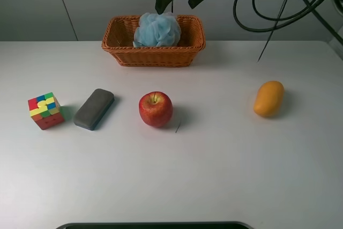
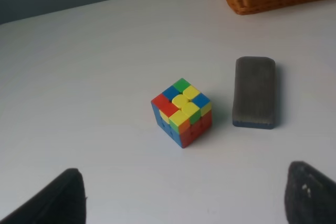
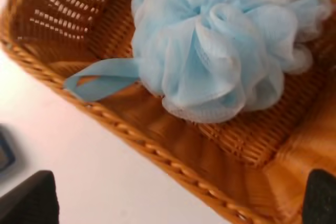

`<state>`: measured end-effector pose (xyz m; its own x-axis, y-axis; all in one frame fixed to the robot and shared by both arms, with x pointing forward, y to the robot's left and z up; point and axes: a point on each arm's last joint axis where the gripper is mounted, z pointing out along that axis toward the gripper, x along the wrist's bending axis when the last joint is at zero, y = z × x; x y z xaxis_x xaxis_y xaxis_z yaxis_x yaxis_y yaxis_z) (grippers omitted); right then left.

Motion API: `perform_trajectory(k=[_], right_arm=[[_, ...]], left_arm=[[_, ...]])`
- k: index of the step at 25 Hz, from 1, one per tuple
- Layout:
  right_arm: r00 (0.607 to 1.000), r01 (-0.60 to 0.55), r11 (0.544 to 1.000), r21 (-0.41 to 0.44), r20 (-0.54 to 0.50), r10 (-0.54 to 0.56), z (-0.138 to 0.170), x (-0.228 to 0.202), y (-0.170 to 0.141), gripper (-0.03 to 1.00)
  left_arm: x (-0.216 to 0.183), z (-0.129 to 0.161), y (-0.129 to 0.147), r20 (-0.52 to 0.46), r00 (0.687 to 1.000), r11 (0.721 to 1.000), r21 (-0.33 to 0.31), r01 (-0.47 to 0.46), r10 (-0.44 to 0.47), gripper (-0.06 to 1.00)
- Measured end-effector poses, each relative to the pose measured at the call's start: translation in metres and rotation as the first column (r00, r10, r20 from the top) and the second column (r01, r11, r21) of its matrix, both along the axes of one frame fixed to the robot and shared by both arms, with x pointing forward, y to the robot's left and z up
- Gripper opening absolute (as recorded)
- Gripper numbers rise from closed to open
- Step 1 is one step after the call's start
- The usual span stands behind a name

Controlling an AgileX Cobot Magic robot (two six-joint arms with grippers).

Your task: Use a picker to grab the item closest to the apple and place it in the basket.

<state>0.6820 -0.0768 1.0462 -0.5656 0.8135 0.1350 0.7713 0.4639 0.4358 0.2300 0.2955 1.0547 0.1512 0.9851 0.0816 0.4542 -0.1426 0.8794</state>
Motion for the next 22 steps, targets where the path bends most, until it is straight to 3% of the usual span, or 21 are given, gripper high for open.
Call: perform_trajectory(k=[6, 10, 18, 22], right_arm=[[0.998, -0.001, 1.000, 0.006, 0.064, 0.001, 0.057, -0.034, -0.017, 0.70], [0.997, 0.001, 1.000, -0.011, 0.081, -0.001, 0.089, -0.079, -0.040, 0.70], [0.982, 0.000, 0.999, 0.034, 0.188, -0.007, 0.149, -0.204, -0.097, 0.70], [0.964, -0.004, 0.998, 0.070, 0.265, -0.015, 0.162, -0.265, -0.125, 0.70]], left_arm=[[0.000, 0.000, 0.000, 0.000, 1.000, 1.000, 0.000, 0.000, 0.000, 0.73], [0.000, 0.000, 0.000, 0.000, 1.000, 1.000, 0.000, 0.000, 0.000, 0.73], [0.000, 0.000, 0.000, 0.000, 1.000, 1.000, 0.000, 0.000, 0.000, 0.73], [0.000, 0.000, 0.000, 0.000, 1.000, 1.000, 0.000, 0.000, 0.000, 0.73]])
